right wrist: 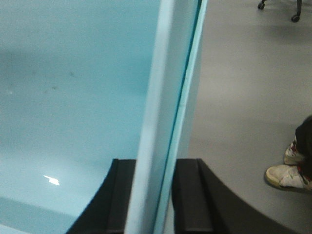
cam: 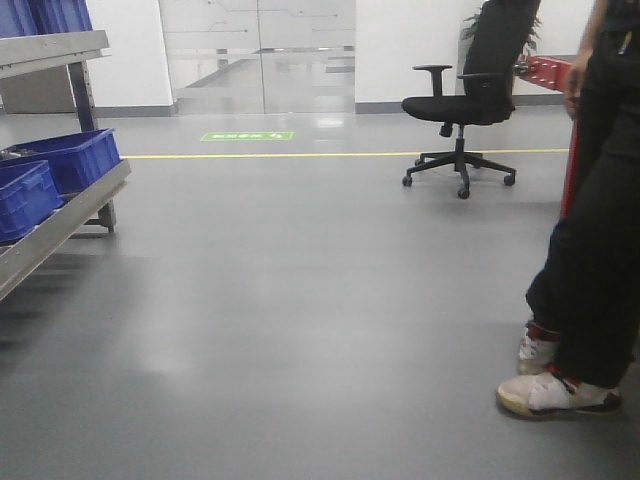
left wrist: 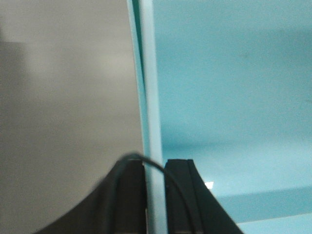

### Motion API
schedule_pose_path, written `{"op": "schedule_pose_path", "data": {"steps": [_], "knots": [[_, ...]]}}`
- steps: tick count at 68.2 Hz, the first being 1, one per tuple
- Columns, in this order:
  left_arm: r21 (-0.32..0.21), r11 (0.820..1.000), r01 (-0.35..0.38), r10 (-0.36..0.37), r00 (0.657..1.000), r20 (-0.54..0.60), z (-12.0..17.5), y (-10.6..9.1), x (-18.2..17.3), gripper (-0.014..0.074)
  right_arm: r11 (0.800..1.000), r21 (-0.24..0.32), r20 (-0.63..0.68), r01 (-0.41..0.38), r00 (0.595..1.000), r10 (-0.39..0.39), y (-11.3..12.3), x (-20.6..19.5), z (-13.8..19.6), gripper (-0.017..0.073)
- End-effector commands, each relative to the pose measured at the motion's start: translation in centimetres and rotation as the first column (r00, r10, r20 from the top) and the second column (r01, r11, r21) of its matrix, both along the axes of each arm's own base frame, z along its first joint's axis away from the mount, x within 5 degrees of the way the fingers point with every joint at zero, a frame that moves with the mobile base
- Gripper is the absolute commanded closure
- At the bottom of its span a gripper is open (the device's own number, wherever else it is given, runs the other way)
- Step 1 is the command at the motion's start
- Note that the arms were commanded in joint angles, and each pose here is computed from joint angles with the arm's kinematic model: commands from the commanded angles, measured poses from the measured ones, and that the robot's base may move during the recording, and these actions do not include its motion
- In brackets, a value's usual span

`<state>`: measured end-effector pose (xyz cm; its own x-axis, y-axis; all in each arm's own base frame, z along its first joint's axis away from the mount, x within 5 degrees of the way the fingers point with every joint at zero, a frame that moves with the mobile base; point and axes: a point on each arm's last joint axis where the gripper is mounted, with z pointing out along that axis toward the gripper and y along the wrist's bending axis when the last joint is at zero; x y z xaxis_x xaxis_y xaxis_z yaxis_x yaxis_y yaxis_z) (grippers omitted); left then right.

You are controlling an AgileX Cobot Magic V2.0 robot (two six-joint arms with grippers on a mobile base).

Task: Move two blue bins to right shelf middle
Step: 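Drive across the floor past the chair carrying the teal bin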

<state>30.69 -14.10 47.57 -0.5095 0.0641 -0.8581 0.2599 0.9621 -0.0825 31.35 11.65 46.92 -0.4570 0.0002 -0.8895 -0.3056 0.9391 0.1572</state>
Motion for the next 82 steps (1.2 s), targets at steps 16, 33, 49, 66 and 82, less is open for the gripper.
{"op": "schedule_pose_path", "data": {"steps": [16,33,49,66,82], "knots": [[-0.056,0.998,0.028,-0.022,0.995,0.095,1.79,-0.06,-0.67,0.0704,0.999,0.033,0.137,0.004,0.991,-0.009,-0.31,-0.43,2.13,0.0713],[-0.056,0.998,0.028,-0.022,0.995,0.095,1.79,-0.06,-0.67,0.0704,0.999,0.033,0.137,0.004,0.991,-0.009,-0.31,-0.43,2.13,0.0713],[-0.056,0.998,0.028,-0.022,0.995,0.095,1.79,-0.06,-0.67,0.0704,0.999,0.033,0.137,0.004,0.991,-0.009,-0.31,-0.43,2.13,0.0713],[-0.056,0.998,0.028,-0.022,0.995,0.095,1.79,-0.06,-0.67,0.0704,0.999,0.033,0.137,0.004,0.991,-0.009,-0.31,-0.43,2.13,0.0713],[-0.056,0.998,0.028,-0.022,0.995,0.095,1.79,-0.06,-0.67,0.0704,0.999,0.033,0.137,0.004,0.991,-0.009,-0.31,-0.43,2.13,0.0713]]}}
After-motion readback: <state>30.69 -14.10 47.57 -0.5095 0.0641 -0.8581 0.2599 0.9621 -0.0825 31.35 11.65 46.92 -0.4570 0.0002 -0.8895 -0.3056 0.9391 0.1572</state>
